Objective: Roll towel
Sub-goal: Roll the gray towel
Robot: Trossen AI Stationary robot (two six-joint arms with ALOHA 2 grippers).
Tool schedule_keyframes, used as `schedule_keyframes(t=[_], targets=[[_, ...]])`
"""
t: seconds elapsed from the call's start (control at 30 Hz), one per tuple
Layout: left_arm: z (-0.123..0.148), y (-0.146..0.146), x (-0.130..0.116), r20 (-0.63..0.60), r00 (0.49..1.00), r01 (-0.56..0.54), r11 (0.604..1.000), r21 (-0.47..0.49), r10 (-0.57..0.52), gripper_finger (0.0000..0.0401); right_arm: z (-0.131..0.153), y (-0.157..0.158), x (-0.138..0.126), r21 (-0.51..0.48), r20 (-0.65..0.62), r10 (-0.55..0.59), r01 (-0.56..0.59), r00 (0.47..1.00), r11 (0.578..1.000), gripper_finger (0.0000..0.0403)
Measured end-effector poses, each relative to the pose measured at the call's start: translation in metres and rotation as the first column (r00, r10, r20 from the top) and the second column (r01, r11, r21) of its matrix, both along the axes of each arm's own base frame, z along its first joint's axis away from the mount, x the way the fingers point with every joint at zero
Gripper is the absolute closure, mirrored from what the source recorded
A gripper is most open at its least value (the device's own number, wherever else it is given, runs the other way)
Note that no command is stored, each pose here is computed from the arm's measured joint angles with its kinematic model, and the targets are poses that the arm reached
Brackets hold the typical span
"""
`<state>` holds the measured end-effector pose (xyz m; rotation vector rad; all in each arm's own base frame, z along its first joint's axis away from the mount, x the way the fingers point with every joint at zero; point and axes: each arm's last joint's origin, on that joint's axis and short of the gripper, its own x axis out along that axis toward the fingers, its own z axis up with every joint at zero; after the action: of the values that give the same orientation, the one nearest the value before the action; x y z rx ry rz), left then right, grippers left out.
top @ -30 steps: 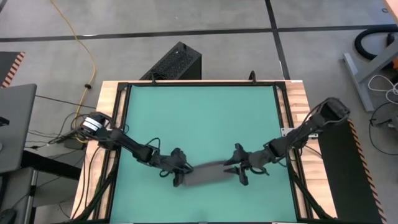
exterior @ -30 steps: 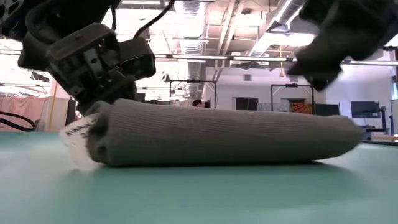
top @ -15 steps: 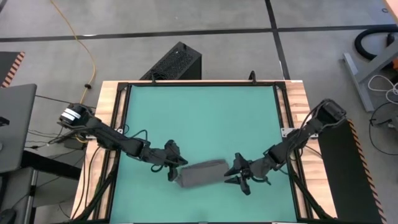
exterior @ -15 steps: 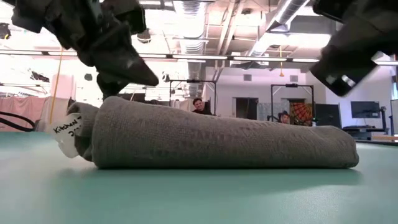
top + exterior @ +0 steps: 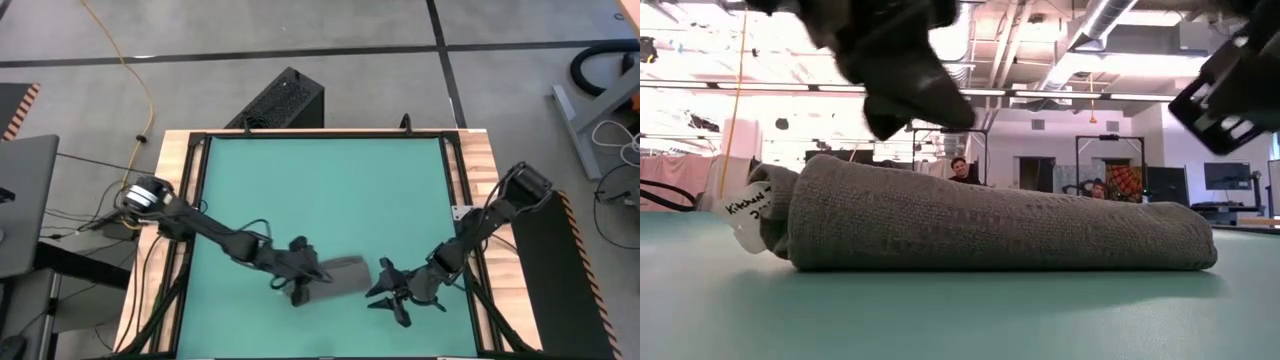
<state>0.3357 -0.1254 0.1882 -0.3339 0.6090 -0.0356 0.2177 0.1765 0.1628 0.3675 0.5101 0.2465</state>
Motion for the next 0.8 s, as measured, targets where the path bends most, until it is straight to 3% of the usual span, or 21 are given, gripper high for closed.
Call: schedule_keyframes(t=[0.3, 0.47, 0.63, 0.8], targets=[[0.03, -0.011, 0.053, -0.118, 0.99, 0.095, 0.988, 0.12, -0.081, 0.034, 0.005, 0.013, -0.012, -0.048, 0.038, 0.093, -0.091, 0.995, 0.995, 0.0237], [0.024, -0.014, 0.069, -0.191, 0.98, 0.091, 0.982, 0.164, -0.059, 0.0286, 0.004, 0.019, -0.019, -0.057, 0.035, 0.13, -0.127, 0.991, 0.99, 0.0237], [0.018, 0.0, 0.079, -0.231, 0.973, 0.008, 0.996, 0.092, 0.013, 0.0238, 0.004, 0.027, -0.027, -0.063, 0.034, 0.17, -0.168, 0.985, 0.984, 0.0237], [0.018, 0.011, 0.083, -0.233, 0.971, -0.025, 0.996, 0.08, 0.044, 0.0215, 0.003, 0.032, -0.033, -0.085, 0.036, 0.203, -0.2, 0.978, 0.976, 0.0237]])
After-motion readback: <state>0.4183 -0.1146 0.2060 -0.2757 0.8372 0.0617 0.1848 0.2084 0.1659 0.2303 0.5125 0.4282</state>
